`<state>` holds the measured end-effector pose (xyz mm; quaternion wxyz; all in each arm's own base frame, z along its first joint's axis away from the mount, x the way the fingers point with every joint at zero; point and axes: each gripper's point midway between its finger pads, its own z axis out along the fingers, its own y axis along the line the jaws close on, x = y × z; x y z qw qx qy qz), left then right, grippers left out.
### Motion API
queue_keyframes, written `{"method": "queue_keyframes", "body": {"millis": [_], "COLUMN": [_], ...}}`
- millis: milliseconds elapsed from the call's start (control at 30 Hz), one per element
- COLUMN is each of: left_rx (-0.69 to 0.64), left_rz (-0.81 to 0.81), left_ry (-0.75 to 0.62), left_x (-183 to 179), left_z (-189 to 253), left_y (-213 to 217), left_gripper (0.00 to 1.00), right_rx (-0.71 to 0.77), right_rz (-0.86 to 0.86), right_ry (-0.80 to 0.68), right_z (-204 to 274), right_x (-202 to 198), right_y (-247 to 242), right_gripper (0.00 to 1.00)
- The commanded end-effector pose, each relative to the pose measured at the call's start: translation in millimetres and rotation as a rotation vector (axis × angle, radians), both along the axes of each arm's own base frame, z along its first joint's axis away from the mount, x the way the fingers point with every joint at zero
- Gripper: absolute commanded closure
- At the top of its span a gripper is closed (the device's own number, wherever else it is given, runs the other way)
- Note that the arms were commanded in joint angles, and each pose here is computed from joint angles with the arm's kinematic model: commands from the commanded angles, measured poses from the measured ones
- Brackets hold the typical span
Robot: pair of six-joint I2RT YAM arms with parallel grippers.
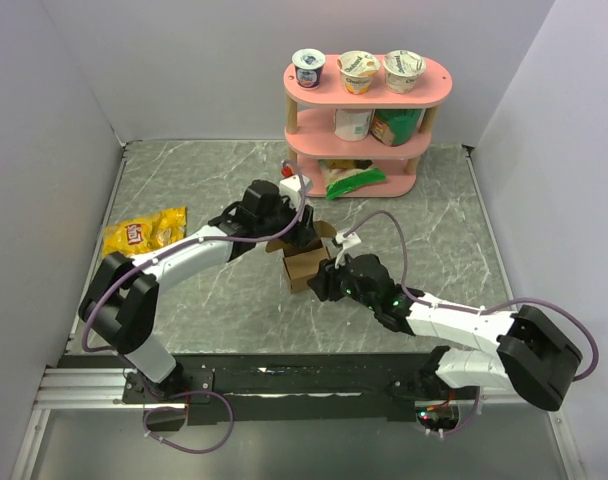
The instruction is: Fold the paper box
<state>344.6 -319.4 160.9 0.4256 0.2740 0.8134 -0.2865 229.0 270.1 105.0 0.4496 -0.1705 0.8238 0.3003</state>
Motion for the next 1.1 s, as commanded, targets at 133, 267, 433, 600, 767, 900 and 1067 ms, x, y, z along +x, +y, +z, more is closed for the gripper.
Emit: {"method": "queue_keyframes", "body": {"millis": [133,267,433,600,767,900,1067], "left_rx": [-0.143,-0.166,-0.165,-0.123,-0.033,-0.054,-0.103], "left_rz": [-0.087,-0.101,-0.100,-0.101,-0.047,0.092,0.166], "left_ry": [0.082,0.118,0.135,0.077,0.044,-0.056,-0.166], "left_x": [-27,-35,-37,-39,-36,-27,-36], "left_z": [8,0,-4,0,-6,11,37], "left_y": [-12,-14,-14,-10,-6,5,10], "left_gripper": [0.33,0.34,0.29,0.21,0.20,0.25,0.24], "right_rx": [0.086,0.063,0.078,0.087,0.092,0.077,0.058], "right_rz": [-0.176,-0.217,-0.229,-0.262,-0.296,-0.309,-0.309], "right_ry": [-0.146,-0.164,-0.155,-0.137,-0.141,-0.125,-0.103], "right_z": [26,22,18,17,22,18,10], "right_x": [34,43,46,49,55,57,56], "right_y": [-1,-4,1,2,2,1,2], "right_gripper": [0.49,0.50,0.52,0.56,0.56,0.59,0.61]}}
